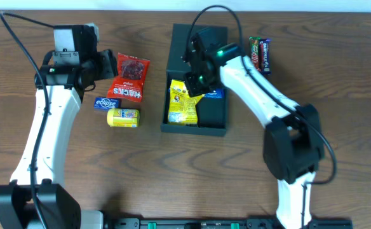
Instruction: Pack container
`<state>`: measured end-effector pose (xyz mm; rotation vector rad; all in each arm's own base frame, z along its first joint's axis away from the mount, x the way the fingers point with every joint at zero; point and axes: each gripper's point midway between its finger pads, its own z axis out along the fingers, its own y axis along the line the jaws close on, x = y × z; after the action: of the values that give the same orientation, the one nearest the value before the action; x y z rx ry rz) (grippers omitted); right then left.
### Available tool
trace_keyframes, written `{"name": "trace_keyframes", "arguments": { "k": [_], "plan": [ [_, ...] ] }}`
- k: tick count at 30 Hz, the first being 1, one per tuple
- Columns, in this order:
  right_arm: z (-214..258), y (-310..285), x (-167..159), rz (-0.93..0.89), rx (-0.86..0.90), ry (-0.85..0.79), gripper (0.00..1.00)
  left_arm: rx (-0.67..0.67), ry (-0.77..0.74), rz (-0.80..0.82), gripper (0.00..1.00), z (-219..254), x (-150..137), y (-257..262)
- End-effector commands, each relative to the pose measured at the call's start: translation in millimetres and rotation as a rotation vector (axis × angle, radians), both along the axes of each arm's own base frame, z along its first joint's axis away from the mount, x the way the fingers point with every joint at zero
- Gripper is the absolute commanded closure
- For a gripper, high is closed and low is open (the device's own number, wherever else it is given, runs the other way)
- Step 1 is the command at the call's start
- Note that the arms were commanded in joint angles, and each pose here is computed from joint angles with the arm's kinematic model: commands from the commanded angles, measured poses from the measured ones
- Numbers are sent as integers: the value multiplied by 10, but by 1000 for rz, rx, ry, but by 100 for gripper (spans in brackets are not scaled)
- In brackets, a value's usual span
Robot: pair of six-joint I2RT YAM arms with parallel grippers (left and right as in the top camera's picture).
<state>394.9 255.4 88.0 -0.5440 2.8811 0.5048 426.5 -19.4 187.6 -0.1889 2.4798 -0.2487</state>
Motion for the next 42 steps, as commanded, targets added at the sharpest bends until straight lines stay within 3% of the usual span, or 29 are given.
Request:
{"name": "trace_keyframes", "arguments": {
  "k": [1, 9, 11, 13, 14, 22, 33, 42],
  "plan": [
    [103, 42, -180, 81, 6, 15, 99, -60, 71, -54, 42, -212, -31, -131],
    [-441, 102, -472, 71, -20, 84, 99, -187, 193, -152, 51, -622, -56, -472],
    [-521, 28, -470, 24, -40, 95, 99, -202, 212, -192, 64, -691, -76, -598],
    [-537, -27, -441, -6, -41, 102, 99, -210, 234, -242, 88, -768, -110, -758],
    [-535, -41, -420, -10, -39, 99, 99, -208, 249, -254, 94, -821, -125, -819],
    [-285, -101, -296, -38, 12, 66, 98, -200, 353, -331, 95, -1205, -253, -1179],
    [-410, -359, -230, -143, -124, 42, 98, -222, 410, -341, 94, -1417, -309, -1345],
    [-477, 23, -40, -124, -12, -30, 99, -251, 381, -374, 94, -1399, -264, -1464]
  ]
}}
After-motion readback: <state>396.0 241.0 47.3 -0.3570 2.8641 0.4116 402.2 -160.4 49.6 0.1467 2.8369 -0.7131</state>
